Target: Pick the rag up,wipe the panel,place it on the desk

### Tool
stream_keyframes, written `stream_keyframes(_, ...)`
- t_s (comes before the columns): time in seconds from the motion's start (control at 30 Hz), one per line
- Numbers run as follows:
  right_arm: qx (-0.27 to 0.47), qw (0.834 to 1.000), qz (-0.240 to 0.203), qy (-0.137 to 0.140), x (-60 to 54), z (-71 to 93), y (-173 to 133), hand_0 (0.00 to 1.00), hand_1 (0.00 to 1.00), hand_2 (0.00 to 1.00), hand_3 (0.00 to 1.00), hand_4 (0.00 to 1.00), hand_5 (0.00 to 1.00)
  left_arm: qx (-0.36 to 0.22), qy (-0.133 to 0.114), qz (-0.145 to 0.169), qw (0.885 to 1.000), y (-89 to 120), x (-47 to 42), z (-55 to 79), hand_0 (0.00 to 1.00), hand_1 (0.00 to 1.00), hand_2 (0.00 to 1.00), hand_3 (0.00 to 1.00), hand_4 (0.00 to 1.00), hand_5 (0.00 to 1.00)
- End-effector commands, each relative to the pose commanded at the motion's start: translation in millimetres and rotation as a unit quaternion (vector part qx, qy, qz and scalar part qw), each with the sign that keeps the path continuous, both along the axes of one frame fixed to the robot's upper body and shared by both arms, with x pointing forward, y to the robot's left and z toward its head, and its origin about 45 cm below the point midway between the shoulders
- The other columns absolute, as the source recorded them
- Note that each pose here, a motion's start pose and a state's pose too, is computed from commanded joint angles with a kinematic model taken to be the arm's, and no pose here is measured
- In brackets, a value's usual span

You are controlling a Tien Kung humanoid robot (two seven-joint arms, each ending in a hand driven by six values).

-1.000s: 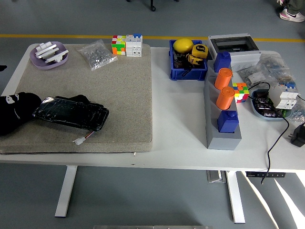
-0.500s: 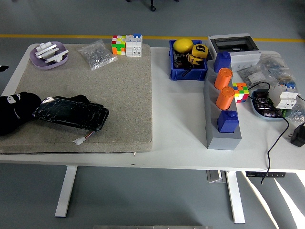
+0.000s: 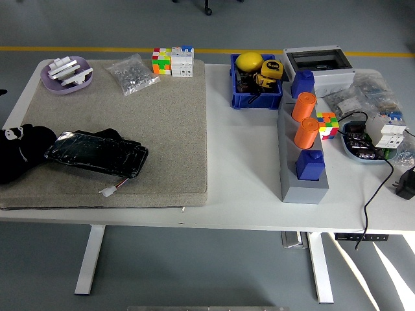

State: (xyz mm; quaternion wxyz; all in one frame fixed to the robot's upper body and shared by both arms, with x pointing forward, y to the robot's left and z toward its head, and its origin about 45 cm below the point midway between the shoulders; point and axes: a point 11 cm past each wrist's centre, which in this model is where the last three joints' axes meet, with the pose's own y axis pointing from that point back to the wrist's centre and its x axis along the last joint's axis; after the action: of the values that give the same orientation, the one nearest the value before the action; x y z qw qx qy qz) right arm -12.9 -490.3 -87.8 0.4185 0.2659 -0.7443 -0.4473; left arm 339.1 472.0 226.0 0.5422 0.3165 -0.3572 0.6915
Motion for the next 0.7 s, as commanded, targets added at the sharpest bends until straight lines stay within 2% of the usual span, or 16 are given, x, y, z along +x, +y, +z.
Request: stream_keyframes(0.7, -0.001, 1.000, -0.007, 0.003, -6.4, 0.2, -0.7, 0.766, 0.617, 0.679, 0.602, 0.966, 0.464, 0.003, -0.004, -0.007, 1.000, -4.0, 8.0, 6.1, 0.732, 0.784, 0.766, 0.710, 0.994, 0.305)
